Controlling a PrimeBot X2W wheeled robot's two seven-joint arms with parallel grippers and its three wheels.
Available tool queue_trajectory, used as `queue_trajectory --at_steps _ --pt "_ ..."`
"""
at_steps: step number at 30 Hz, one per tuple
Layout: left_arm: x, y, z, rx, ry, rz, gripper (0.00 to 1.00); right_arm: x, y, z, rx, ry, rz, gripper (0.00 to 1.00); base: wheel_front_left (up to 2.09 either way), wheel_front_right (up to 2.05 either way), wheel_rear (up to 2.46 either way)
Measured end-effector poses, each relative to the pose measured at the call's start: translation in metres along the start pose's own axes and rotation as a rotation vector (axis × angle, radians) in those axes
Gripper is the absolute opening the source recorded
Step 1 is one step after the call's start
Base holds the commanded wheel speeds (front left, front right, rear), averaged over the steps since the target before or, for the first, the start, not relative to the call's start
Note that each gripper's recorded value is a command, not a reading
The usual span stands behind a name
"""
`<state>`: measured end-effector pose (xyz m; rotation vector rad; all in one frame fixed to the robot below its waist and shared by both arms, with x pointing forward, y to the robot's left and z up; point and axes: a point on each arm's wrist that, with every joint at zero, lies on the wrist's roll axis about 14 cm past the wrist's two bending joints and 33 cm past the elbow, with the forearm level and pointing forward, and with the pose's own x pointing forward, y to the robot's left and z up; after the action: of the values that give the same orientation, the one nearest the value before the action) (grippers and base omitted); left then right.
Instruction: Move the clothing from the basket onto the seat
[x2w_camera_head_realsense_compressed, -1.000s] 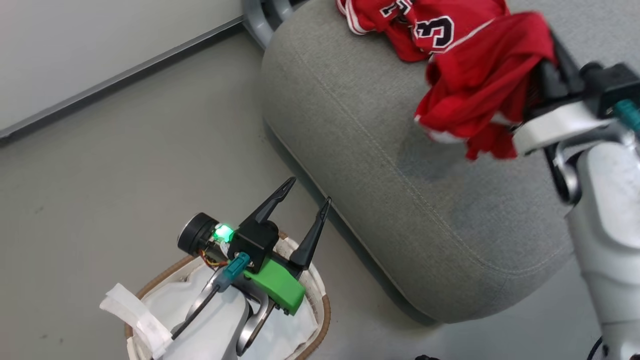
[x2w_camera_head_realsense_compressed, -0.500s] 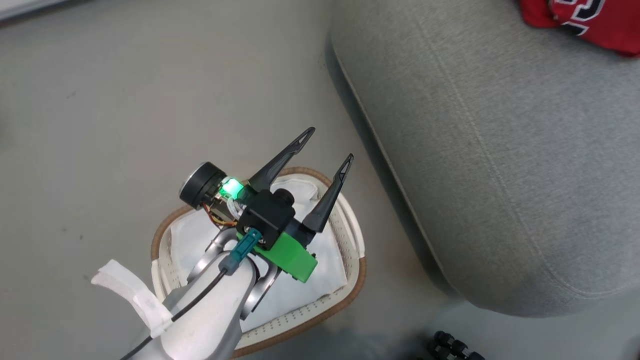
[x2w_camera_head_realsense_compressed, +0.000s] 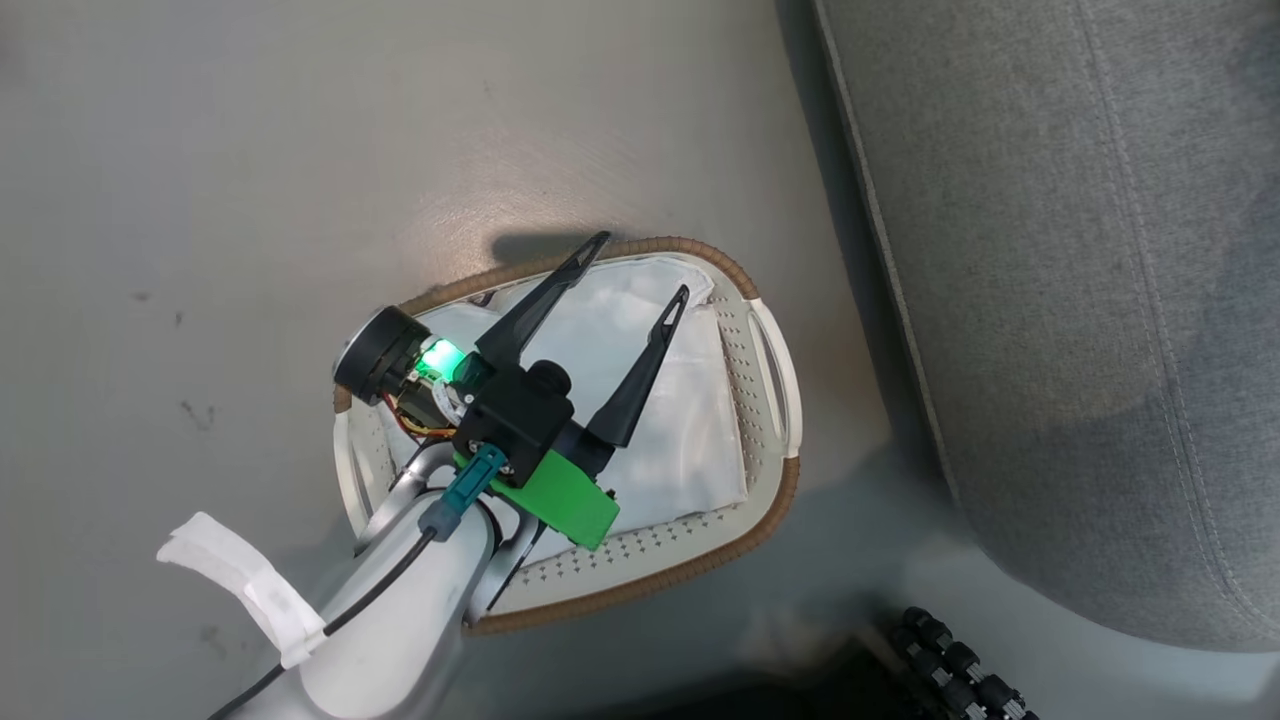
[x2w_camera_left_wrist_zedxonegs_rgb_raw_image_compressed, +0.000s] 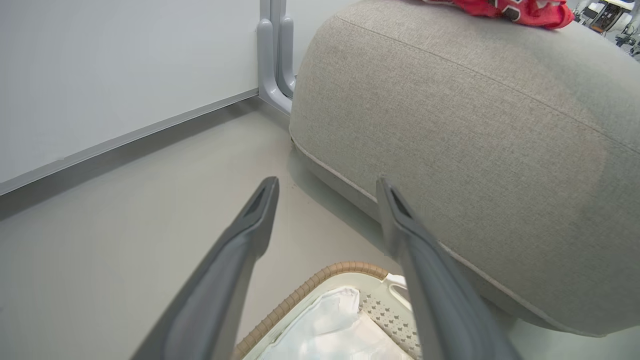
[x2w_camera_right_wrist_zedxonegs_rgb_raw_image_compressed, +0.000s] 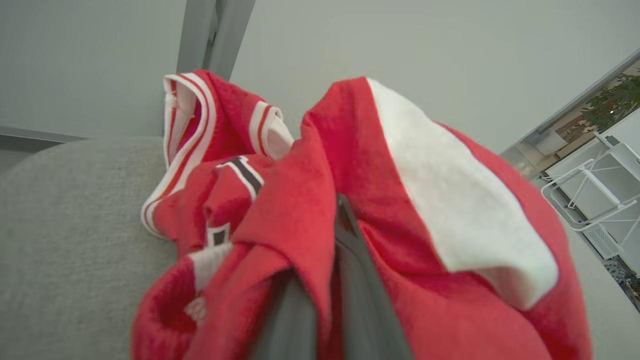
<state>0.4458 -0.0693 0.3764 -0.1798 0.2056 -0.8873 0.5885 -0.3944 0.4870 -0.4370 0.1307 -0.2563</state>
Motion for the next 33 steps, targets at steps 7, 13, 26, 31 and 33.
queue_trajectory --at_steps 7,13,26,31,33 --pt "-0.003 0.005 -0.005 -0.005 0.016 0.018 1.0 -0.003 0.018 -0.009 -0.004 0.014 0.042 0.39 0.0 0.0 0.0" --pt "0.0 0.0 0.008 0.008 -0.008 0.011 1.0 -0.019 0.017 0.01 -0.028 -0.036 0.062 1.0 0.0 0.0 0.0" --pt "-0.003 -0.005 0.061 0.015 -0.105 0.068 1.0 -0.072 0.031 0.055 -0.003 -0.154 0.137 1.0 0.0 0.0 0.0" --pt "-0.015 0.008 0.094 0.009 -0.175 0.163 1.0 -0.085 0.034 0.094 0.054 -0.252 0.148 1.0 0.0 0.0 0.0" --pt "-0.023 0.016 0.102 0.004 -0.194 0.213 1.0 -0.092 0.037 0.107 0.099 -0.283 0.149 1.0 0.0 0.0 0.0"
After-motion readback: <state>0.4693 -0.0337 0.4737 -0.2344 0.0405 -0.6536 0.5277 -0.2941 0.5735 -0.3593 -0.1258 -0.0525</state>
